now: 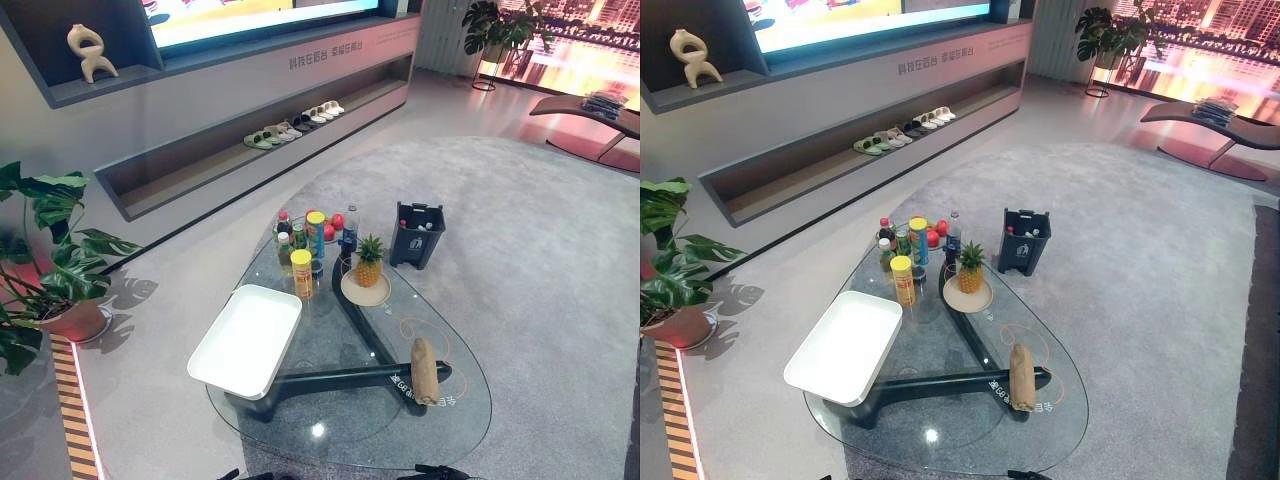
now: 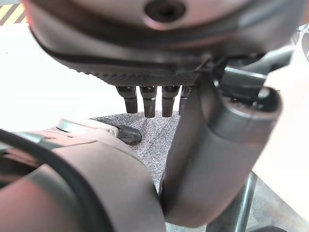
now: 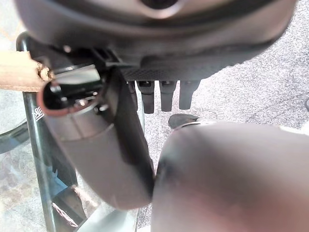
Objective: Wipe the table with a cloth and put it in the basket.
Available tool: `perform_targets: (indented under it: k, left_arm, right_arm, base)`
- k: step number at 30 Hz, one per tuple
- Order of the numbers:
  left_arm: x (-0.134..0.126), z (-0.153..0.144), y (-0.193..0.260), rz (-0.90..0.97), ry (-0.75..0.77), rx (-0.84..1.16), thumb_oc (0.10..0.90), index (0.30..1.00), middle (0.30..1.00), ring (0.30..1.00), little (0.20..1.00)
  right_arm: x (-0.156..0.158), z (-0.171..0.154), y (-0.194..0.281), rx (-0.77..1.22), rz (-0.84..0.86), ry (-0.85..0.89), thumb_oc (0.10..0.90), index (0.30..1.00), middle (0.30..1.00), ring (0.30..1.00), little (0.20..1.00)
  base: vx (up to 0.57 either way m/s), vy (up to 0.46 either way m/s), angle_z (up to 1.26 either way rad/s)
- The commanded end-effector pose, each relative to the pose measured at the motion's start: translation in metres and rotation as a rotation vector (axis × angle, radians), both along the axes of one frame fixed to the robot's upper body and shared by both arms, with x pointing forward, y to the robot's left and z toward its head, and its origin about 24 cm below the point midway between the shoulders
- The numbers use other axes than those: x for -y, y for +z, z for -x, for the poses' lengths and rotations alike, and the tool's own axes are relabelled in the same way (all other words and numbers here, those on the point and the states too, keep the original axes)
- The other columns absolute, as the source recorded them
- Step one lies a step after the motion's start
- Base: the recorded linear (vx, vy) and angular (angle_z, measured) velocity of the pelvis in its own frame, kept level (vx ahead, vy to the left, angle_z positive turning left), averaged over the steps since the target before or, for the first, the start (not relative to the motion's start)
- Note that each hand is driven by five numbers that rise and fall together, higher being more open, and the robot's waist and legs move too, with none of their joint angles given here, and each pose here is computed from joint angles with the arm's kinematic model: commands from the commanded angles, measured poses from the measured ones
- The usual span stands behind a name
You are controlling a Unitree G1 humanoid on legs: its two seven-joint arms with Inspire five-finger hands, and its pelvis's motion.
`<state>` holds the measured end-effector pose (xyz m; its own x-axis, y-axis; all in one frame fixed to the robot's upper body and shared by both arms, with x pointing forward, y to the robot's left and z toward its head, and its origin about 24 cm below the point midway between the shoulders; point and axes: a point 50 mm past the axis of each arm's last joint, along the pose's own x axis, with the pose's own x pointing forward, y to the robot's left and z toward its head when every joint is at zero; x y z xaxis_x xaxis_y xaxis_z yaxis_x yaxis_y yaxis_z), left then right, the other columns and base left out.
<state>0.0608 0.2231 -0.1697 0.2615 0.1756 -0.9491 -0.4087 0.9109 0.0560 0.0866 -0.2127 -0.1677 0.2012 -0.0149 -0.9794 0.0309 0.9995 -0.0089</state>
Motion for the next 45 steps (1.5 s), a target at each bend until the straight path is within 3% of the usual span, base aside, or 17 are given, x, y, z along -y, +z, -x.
perform_targets:
  k: [1, 26, 37, 45]
  left_arm:
    - [0.007, -0.027, 0.003, 0.009, -0.016, 0.052, 0.8, 0.9, 0.9, 0.9, 0.9]
    - [0.006, -0.026, 0.003, 0.0, -0.002, 0.056, 0.8, 0.9, 0.9, 0.9, 0.9]
    - [0.003, -0.026, 0.003, -0.035, -0.035, 0.052, 0.8, 0.9, 0.9, 0.9, 0.9]
    - [-0.004, -0.038, 0.008, -0.05, -0.086, 0.084, 0.8, 0.9, 0.9, 0.9, 0.9]
  right_arm:
    - [0.011, 0.022, -0.002, -0.131, 0.06, 0.091, 0.8, 0.9, 0.9, 0.9, 0.9]
    - [0.013, 0.016, -0.001, -0.081, 0.098, 0.101, 0.8, 0.9, 0.9, 0.9, 0.9]
    - [0.017, -0.007, 0.004, 0.046, 0.153, 0.125, 0.8, 0.9, 0.9, 0.9, 0.9]
    - [0.021, -0.059, 0.024, 0.335, 0.169, 0.062, 0.8, 0.9, 0.9, 0.9, 0.9]
  base:
    - [0.0, 0.0, 0.0]
    - [0.0, 0.0, 0.0]
    - [0.05, -0.008, -0.01]
    - [-0.03, -0.023, -0.05]
